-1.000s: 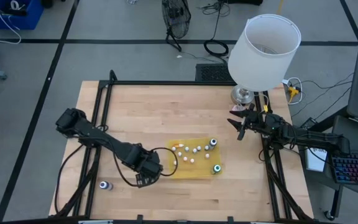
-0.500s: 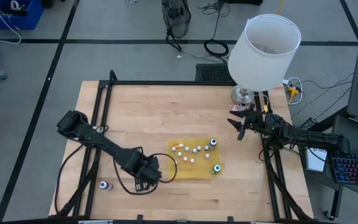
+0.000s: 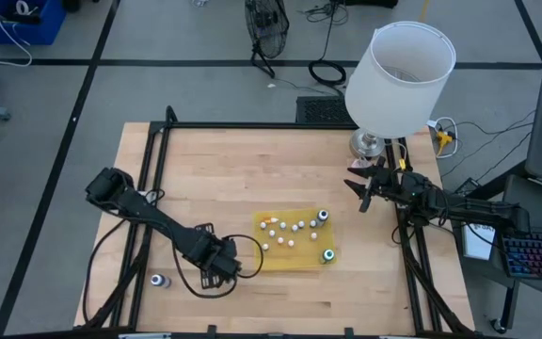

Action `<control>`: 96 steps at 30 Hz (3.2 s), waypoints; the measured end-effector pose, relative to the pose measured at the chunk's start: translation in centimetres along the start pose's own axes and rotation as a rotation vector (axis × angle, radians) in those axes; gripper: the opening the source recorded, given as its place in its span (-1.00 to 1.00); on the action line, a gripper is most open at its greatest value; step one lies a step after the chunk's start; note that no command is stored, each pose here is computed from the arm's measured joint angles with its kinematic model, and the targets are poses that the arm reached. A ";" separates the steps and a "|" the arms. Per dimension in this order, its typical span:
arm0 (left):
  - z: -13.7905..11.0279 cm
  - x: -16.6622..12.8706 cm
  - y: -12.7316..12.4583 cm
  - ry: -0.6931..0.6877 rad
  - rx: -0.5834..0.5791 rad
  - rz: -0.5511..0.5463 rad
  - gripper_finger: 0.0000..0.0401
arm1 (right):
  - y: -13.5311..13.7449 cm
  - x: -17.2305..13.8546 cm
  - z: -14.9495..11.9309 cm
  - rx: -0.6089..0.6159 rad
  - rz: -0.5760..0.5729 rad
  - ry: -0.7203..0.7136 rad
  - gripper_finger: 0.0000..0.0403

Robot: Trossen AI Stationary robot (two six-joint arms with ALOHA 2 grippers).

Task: Pick & Place food coloring
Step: Put the large blue food coloring bottle into the yellow bin

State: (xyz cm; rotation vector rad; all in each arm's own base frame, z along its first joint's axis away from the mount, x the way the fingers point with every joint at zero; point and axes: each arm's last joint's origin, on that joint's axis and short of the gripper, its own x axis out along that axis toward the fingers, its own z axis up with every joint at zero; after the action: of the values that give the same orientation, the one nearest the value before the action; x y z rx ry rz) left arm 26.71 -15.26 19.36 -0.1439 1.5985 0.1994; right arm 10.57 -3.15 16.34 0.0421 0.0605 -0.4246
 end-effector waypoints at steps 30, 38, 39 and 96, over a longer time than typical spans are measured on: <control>0.7 0.0 -0.6 -0.080 0.034 -0.055 0.25 | 0.0 0.0 0.0 0.000 0.000 0.000 -0.10; 0.7 -0.1 -0.6 -0.080 0.031 -0.054 0.25 | 0.0 0.0 0.0 0.000 0.000 0.000 -0.10; 0.7 0.0 -0.6 -0.082 0.031 -0.051 0.25 | 0.0 0.0 0.0 0.000 0.000 0.000 -0.10; 13.7 -14.8 2.4 -0.521 0.460 0.174 -0.29 | 0.0 0.0 0.0 0.000 0.000 0.000 -0.10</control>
State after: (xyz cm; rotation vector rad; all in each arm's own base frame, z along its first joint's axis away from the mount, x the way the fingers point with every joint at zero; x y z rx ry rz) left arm 40.17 -10.38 33.80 0.3781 1.0989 -0.0050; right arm 10.57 -3.15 16.33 0.0421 0.0606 -0.4244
